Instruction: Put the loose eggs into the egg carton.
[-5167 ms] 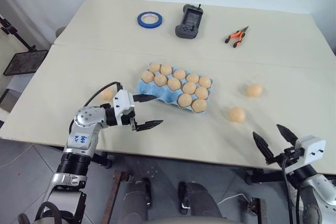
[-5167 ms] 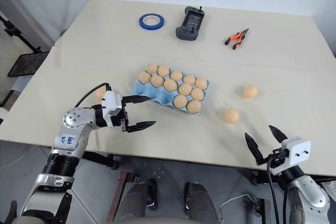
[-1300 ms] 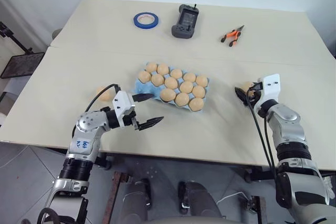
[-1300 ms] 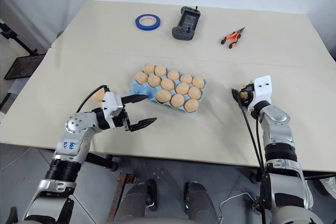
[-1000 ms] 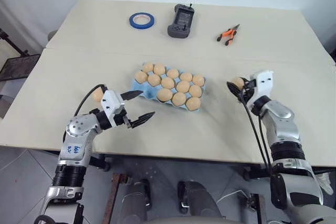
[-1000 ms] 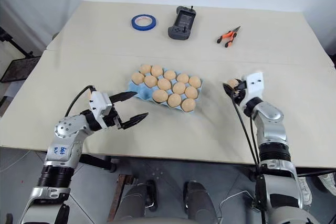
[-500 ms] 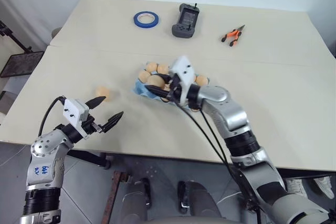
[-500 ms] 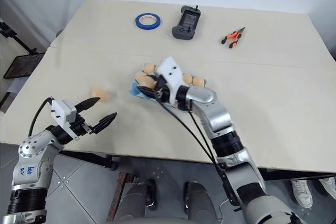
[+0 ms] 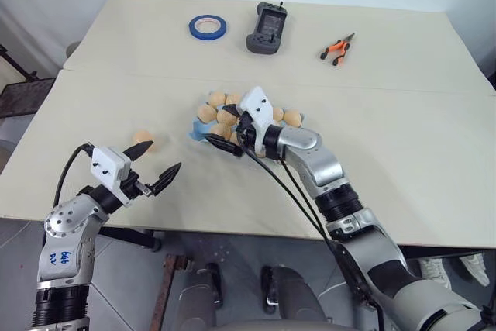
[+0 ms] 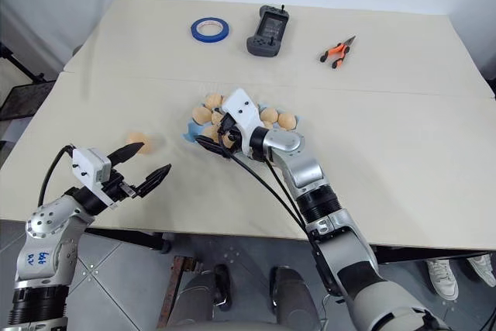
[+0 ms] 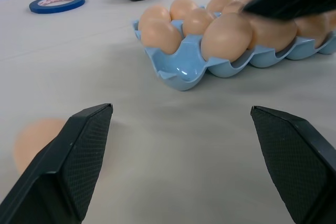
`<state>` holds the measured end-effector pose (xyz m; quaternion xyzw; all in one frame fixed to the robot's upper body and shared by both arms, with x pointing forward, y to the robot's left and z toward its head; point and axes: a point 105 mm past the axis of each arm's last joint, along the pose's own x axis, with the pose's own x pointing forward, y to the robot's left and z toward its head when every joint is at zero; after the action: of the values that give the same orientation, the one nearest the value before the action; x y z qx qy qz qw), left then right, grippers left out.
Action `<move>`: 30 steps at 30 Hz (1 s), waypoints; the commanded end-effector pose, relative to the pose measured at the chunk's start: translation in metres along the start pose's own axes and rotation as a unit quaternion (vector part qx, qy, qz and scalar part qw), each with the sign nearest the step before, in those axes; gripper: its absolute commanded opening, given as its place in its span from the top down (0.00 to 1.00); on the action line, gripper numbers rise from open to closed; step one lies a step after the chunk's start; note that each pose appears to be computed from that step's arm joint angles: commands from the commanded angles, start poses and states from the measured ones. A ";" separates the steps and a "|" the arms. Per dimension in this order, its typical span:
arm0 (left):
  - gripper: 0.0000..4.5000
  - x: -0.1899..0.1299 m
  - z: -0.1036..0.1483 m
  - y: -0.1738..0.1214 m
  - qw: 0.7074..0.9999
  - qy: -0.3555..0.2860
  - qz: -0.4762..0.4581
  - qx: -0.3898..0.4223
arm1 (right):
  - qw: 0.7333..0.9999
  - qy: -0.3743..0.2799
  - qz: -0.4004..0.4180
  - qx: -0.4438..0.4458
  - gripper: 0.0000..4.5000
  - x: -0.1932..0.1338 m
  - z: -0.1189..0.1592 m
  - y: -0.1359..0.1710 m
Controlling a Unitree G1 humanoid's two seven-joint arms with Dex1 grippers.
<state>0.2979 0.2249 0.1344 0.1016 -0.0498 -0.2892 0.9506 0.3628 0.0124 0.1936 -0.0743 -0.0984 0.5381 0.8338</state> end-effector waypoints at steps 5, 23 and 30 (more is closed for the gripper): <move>0.00 -0.001 0.024 0.001 0.999 -0.029 -0.012 0.040 | 0.997 -0.058 -0.025 -0.045 0.00 -0.086 0.014 -0.007; 0.00 -0.058 0.001 0.053 0.985 -0.010 0.171 -0.021 | 0.996 -0.053 -0.066 -0.041 0.00 -0.197 -0.032 0.004; 0.00 -0.068 -0.014 0.046 0.981 0.019 0.184 -0.062 | 0.997 -0.049 -0.036 -0.037 0.00 -0.195 -0.034 0.010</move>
<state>0.2703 0.3035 0.1157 0.0350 -0.0089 -0.1124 0.9930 0.2855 -0.1589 0.1353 -0.0724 -0.1487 0.5054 0.8469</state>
